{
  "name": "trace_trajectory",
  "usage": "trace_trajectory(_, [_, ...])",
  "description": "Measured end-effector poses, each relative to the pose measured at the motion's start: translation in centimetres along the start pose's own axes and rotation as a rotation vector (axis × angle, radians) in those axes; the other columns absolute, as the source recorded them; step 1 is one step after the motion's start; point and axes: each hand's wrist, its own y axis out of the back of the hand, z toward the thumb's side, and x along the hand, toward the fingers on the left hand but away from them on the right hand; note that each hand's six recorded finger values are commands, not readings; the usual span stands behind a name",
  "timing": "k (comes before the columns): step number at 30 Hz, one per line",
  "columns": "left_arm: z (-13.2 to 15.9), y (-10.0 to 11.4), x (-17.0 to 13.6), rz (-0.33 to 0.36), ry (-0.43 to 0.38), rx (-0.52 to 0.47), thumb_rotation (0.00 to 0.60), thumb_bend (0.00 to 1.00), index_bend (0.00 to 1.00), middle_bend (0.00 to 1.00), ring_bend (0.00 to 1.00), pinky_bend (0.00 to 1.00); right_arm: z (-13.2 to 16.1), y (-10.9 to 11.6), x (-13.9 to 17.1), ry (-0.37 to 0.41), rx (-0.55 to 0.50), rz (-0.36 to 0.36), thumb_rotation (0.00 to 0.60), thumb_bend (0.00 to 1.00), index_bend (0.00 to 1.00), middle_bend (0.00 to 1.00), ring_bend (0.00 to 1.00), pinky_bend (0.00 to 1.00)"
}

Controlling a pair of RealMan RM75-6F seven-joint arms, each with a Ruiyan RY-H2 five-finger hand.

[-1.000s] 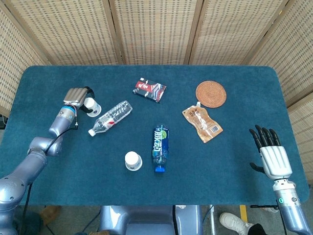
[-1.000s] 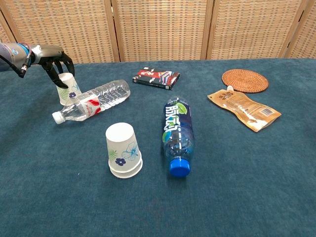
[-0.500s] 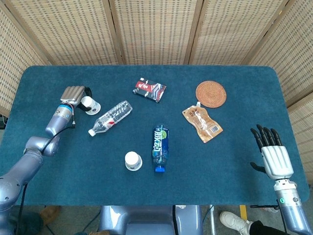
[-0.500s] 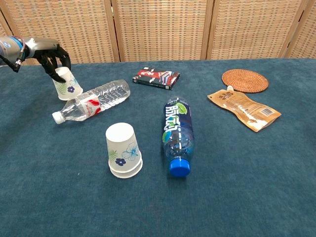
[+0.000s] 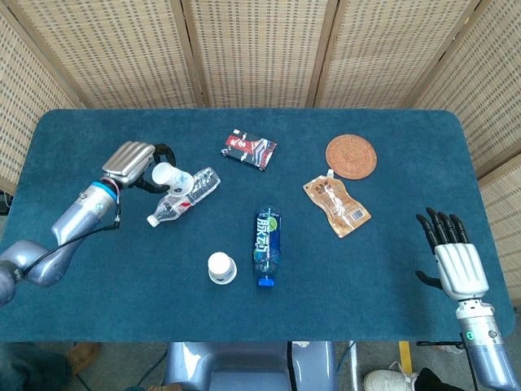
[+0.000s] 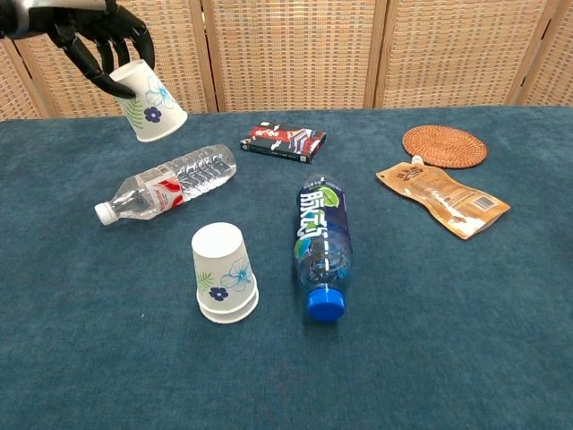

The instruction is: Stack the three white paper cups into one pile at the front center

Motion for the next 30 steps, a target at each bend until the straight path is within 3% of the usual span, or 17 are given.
trace_trajectory(6, [5.5,0.9,-4.5,-0.03,-0.151,0.044,0.6,0.3,0.57,0.4,0.44,0.45,0.1,-0.1,0.1,0.003,-0.001,0.005,0.6,0.0,0.01,0.0,0.0,0.0])
trace_trajectory(10, [9.4,-1.1,-6.9,-0.09,-0.276,0.107,0.6,0.3,0.57,0.4,0.44,0.45,-0.1,-0.1,0.1,-0.003,-0.002,0.009,0.6,0.0,0.01,0.0,0.0,0.0])
trace_trajectory(13, [10.9,-2.4,-7.9,-0.126,-0.325,0.169,0.6,0.3,0.57,0.4,0.44,0.45,-0.2,-0.1,0.0,-0.007,-0.004,0.011,0.6,0.0,0.01,0.0,0.0,0.0])
trace_trajectory(23, [13.8,-6.9,-7.8,-0.213,-0.408,0.284,0.6,0.3,0.57,0.4,0.44,0.45,-0.3,0.2,0.2,-0.006,-0.013,0.008,0.6,0.0,0.01,0.0,0.0,0.0])
trace_trajectory(30, [14.5,-8.7,-6.9,-0.216,-0.41,0.321,0.6,0.31,0.56,0.4,0.44,0.45,-0.5,0.3,0.1,-0.01,-0.018,0.008,0.6,0.0,0.01,0.0,0.0,0.0])
